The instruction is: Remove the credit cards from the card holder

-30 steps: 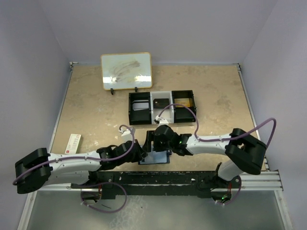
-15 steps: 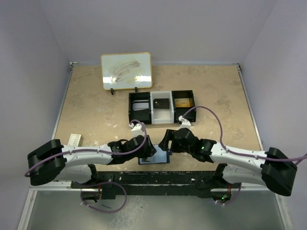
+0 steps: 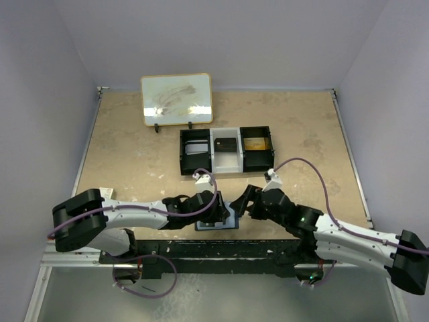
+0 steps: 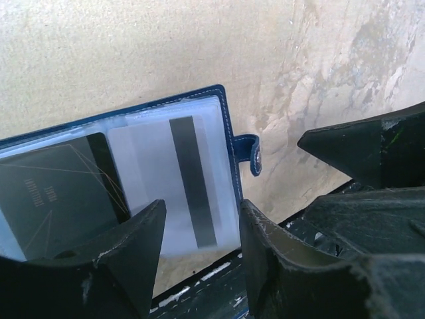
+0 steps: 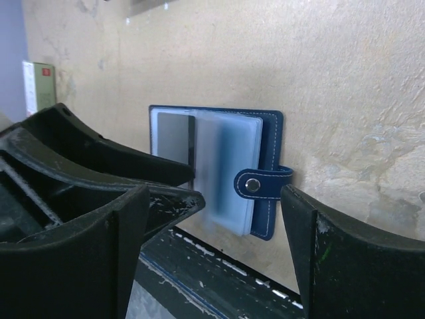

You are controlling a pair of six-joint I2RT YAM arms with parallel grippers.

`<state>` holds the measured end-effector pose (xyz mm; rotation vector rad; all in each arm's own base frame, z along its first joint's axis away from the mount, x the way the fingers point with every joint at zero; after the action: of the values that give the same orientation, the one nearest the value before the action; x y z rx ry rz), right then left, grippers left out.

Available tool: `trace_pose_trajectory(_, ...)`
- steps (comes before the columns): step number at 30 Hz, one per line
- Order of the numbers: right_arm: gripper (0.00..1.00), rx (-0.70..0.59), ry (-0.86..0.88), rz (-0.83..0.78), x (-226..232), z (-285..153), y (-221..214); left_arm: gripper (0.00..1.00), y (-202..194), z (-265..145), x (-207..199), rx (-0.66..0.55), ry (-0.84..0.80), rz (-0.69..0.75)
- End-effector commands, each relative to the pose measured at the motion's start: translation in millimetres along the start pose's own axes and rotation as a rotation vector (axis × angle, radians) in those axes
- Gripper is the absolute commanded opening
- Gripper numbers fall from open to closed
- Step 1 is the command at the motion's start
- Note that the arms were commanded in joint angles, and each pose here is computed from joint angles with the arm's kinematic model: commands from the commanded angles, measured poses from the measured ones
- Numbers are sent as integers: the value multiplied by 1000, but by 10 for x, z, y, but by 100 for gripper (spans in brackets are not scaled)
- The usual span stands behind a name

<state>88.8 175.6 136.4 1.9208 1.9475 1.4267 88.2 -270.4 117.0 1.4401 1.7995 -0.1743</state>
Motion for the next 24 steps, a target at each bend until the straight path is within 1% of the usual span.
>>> trace_pose_trajectory(1, 80, -57, 31, 54, 1, -62, 41, 46, 28, -22, -212, -23, -62, 11)
trace_pose_trajectory(3, 78, -60, 52, 61, 2, -81, 34, 46, 44, -46, -190, -43, -48, 15)
trace_pose_trajectory(7, 65, -62, 125, 49, 53, -102, 39, 46, 127, -169, -151, -107, -21, 13)
trace_pose_trajectory(12, 52, -44, 199, 6, 148, -61, 49, 46, 249, -377, -18, -222, -8, -49)
trace_pose_trajectory(16, 39, 0, 199, -44, 229, 33, 62, 46, 247, -415, 91, -232, 26, -50)
trace_pose_trajectory(20, 33, 20, 190, -108, 318, 154, 104, 46, 233, -404, 140, -230, 55, -50)
trace_pose_trajectory(24, 30, 77, 118, -142, 339, 295, 96, 56, 252, -416, 144, -255, 38, -75)
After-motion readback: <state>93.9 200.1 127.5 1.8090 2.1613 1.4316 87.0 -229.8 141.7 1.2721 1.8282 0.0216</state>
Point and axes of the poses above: each gripper's point midway between its finger pads, its own z axis out along the fingers, its own x axis along the line the jaws close on, y = z × x, the point moved 10 cm from there along -z, back along the fingers, and after that the axes turned 11 degrees about -z, right-handed, at the moved point
